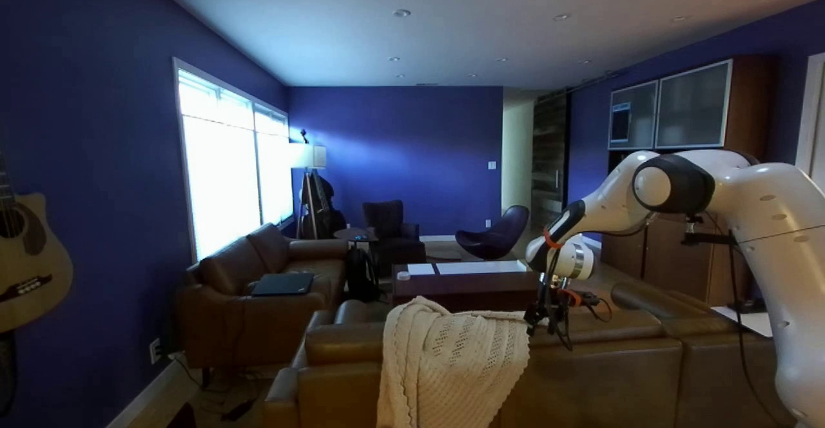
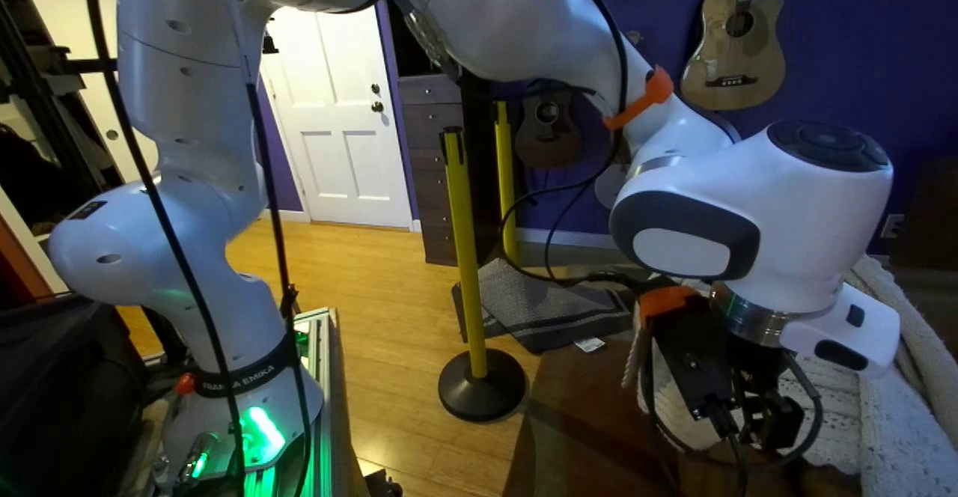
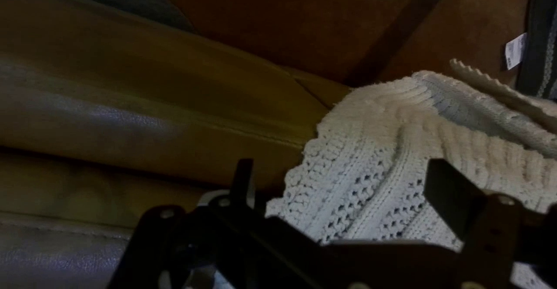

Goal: Pull the white blanket to the right, spread the white blanket a little to the left side of the couch

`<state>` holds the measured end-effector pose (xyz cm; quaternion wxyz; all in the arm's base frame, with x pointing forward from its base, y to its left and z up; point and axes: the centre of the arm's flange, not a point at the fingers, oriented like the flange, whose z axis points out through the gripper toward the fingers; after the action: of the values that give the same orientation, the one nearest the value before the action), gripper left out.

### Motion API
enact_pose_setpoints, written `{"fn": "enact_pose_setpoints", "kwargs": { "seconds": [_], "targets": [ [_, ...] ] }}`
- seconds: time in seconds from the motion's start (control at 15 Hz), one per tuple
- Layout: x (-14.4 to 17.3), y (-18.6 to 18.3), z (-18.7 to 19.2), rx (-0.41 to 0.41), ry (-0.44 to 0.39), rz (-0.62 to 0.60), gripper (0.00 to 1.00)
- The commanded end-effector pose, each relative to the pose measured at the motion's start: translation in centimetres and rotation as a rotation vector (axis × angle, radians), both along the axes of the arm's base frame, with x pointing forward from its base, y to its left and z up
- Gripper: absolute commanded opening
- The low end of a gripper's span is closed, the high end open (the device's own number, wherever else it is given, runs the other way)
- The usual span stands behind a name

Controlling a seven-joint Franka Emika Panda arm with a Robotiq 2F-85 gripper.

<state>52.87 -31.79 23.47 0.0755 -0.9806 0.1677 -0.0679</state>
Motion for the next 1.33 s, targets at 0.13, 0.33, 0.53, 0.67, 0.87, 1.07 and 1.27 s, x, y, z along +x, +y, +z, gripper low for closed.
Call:
{"fn": "enact_pose_setpoints", "kwargs": {
  "seconds": [0.13,0.33,0.53,0.67,0.87,1.07,1.27],
  "targets": [
    [0.2,0.0,0.2,-0.001,-0.004,0.000,1.00],
    [1.2,-0.5,-0.9,0.028,-0.010,-0.013,1.00],
    [2.1,-1.0,-2.2,0.064,-0.039,-0.013,1.00],
    [2.7,-1.5,-2.9,0.095,-0.053,-0.022,1.00],
    [3.7,-2.6,-4.0,0.117,-0.083,-0.046,1.00],
    [4.3,-3.6,-4.9,0.131,-0.104,-0.067,1.00],
    [4.7,-4.3,-5.9,0.148,-0.109,-0.078,1.00]
  ]
}}
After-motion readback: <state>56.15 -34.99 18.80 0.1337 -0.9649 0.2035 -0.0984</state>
